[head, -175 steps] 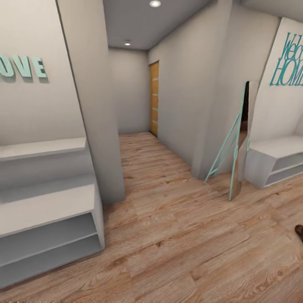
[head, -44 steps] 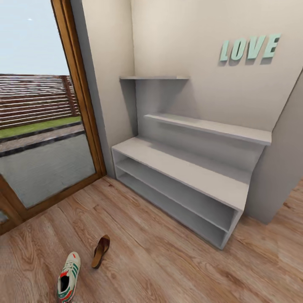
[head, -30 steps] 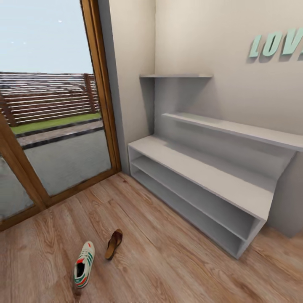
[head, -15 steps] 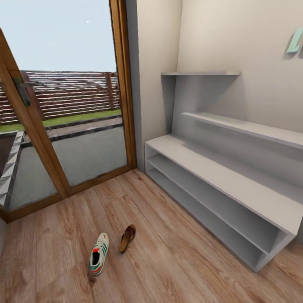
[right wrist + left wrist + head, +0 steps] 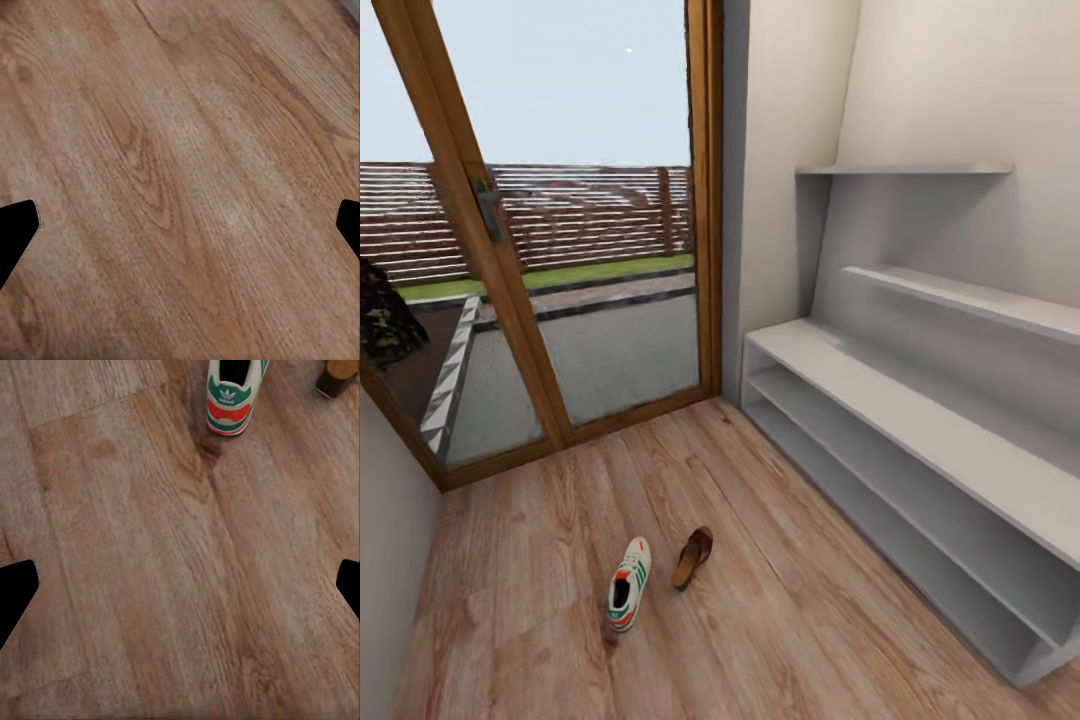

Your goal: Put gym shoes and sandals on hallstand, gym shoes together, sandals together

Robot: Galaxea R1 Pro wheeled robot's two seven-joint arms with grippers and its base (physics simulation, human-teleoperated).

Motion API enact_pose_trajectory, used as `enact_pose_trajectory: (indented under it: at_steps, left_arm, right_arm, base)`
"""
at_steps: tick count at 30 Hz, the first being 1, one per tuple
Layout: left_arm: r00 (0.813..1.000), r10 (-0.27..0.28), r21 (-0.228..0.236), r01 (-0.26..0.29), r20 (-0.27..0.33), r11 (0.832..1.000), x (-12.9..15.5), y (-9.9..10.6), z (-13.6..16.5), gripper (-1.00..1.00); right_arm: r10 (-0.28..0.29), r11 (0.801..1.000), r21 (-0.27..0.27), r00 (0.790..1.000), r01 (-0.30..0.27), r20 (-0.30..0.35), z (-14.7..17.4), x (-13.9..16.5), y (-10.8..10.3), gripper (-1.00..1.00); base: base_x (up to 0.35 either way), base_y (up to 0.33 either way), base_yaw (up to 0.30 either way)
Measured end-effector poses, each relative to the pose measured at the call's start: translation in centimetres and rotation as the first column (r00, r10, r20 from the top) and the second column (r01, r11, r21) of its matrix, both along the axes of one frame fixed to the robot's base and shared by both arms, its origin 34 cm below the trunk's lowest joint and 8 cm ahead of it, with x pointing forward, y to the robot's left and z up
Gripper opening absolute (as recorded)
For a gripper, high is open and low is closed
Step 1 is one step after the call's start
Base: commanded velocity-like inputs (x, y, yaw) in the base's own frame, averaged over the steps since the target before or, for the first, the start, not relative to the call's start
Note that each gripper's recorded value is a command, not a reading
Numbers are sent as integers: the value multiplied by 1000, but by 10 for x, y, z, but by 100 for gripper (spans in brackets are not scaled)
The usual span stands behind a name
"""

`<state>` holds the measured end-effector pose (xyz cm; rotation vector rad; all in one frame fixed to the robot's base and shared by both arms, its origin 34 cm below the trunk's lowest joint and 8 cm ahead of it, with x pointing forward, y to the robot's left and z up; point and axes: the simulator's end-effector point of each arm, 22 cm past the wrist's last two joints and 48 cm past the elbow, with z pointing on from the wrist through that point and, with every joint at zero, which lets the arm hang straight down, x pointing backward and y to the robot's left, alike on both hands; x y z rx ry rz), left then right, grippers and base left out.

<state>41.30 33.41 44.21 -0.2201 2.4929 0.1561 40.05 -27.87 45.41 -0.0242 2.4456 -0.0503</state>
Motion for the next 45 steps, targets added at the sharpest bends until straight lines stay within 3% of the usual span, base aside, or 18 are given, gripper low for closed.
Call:
enact_pose_trajectory:
  at_steps: [22,29,33,37,41,45]
  left_arm:
    - [1000,-1,0,1,-19,1000,-7,0,-5,100]
    - [1000,0,3,0,-16,1000,0,3,-4,100]
    - [1000,-6,7,6,9,1000,22,5,3,100]
    - [998,-15,6,15,65,1000,66,4,17,100]
    - [997,-20,-1,20,79,1000,97,2,25,100]
    - [998,-22,-13,22,53,1000,106,0,25,100]
  right_arm:
    - [-1,1000,0,1000,1,-15,-4,-5,0,100]
    - [-1,1000,1,1000,1,6,1,4,-1,100]
    - [7,1000,0,995,-7,96,23,43,1,100]
    - [13,1000,0,981,-13,193,52,89,2,100]
    - [16,1000,-1,969,-16,245,73,129,3,100]
    - [15,1000,-1,967,-15,254,85,162,3,100]
  base:
    - [0,0,266]
    - [0,0,39]
    - [0,0,4]
    - [0,0,1]
    - [0,0,0]
    - [0,0,0]
